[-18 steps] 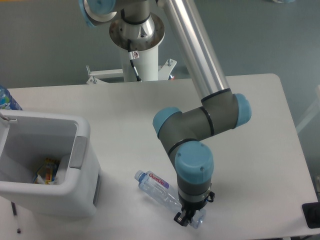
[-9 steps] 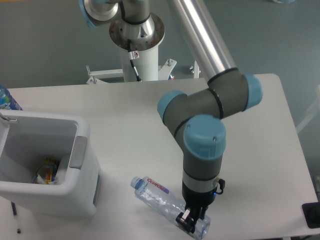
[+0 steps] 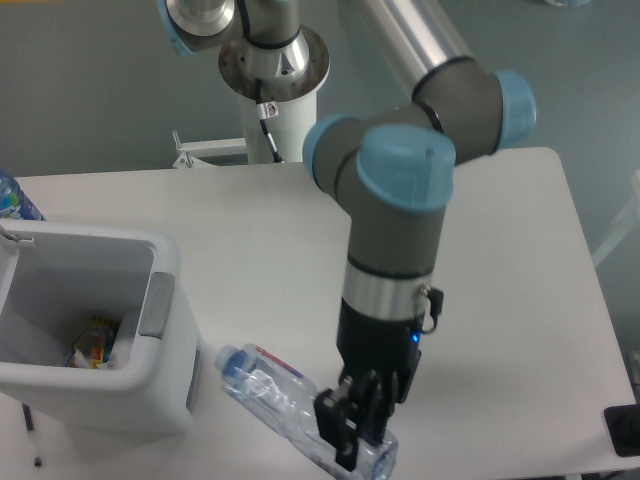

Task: Place the trash in the trash can
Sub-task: 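Lift the bottle upright and carry it over the trash bin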

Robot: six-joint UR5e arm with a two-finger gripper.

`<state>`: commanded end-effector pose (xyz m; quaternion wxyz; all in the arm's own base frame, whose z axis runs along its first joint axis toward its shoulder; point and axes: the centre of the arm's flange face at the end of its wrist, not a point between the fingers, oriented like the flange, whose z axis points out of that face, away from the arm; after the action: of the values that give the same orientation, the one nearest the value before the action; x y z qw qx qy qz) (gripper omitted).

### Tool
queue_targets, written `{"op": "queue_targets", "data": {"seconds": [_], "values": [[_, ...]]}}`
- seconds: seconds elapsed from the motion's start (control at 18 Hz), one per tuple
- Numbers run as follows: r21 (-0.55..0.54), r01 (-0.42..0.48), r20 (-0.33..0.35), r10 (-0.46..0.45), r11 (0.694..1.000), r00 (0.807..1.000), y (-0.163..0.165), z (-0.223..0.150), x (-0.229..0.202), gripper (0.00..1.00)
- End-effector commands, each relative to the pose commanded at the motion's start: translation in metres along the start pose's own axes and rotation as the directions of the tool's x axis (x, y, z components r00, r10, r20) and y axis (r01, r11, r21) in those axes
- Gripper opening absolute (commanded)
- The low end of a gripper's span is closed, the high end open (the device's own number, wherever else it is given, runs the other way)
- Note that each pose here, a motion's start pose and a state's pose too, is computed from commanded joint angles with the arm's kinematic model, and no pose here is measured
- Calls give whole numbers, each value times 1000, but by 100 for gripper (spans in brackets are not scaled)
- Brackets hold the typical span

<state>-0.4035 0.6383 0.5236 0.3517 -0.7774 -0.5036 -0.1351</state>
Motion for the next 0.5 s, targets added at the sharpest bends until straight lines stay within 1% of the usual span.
{"op": "queue_targets", "data": {"seconds": [0.28,0.39,0.5], "values": [[5,-84,-55,84,996,995,26,-25,45,49],[-4,-134,-93,133,991,987,41,-34,67,49],[-9,-172,-134,169,985,976,50,-46,78,49]]}}
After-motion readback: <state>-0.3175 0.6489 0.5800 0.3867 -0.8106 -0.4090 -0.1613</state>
